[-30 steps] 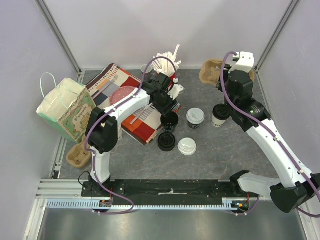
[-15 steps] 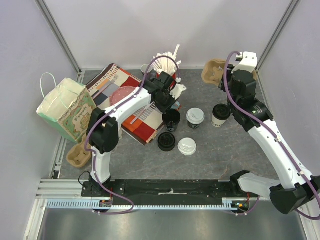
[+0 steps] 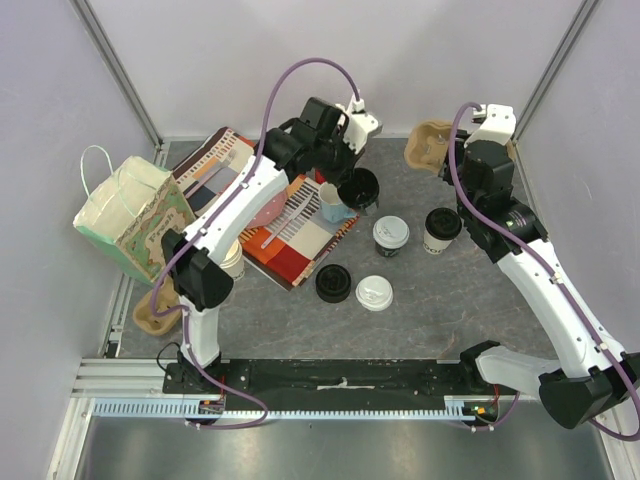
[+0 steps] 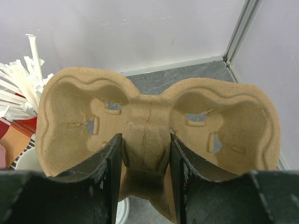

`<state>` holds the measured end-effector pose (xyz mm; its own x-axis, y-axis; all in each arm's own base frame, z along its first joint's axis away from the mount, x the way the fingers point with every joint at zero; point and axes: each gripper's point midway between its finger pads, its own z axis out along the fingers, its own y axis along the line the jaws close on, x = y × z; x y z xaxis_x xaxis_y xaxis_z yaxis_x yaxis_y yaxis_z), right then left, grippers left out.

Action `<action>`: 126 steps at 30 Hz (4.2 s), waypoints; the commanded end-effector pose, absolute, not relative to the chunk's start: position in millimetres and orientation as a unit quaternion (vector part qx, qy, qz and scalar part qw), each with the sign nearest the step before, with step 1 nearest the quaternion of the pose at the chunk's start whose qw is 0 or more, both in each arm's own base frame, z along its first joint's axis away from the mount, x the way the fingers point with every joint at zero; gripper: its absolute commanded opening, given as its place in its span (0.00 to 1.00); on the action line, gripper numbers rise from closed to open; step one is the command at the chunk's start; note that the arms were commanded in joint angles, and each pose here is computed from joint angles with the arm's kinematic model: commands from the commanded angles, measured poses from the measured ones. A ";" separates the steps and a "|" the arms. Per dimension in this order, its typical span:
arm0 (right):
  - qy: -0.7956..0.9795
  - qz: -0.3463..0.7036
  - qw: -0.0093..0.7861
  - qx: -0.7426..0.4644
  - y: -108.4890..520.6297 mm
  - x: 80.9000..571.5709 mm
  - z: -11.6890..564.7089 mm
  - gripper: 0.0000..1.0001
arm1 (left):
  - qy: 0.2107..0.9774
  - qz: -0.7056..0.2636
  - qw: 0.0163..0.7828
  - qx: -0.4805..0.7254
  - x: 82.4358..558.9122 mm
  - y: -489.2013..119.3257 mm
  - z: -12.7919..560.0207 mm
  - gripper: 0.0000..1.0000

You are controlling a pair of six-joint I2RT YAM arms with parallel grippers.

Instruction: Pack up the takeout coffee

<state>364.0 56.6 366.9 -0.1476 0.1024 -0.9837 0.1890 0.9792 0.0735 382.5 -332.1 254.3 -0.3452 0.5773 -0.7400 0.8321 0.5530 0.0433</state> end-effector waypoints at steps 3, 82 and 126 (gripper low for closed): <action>0.747 -0.062 0.647 0.137 31.9 350.6 377.7 0.28 | 0.779 -0.182 0.449 0.399 422.2 -368.0 290.1 0.02; 0.768 -0.059 0.624 0.129 21.6 339.3 365.2 0.24 | 0.666 -0.293 0.232 0.646 224.4 -332.6 248.9 0.38; 0.762 -0.072 0.627 0.144 8.9 320.6 364.9 0.16 | 0.683 -0.031 0.259 0.682 298.6 -334.8 9.8 0.25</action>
<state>327.0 16.4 357.5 -0.2012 0.1181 -0.9724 0.2841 0.9571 0.0574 261.0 -318.7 16.3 0.0859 0.9269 -0.3652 0.9807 -0.0141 0.1948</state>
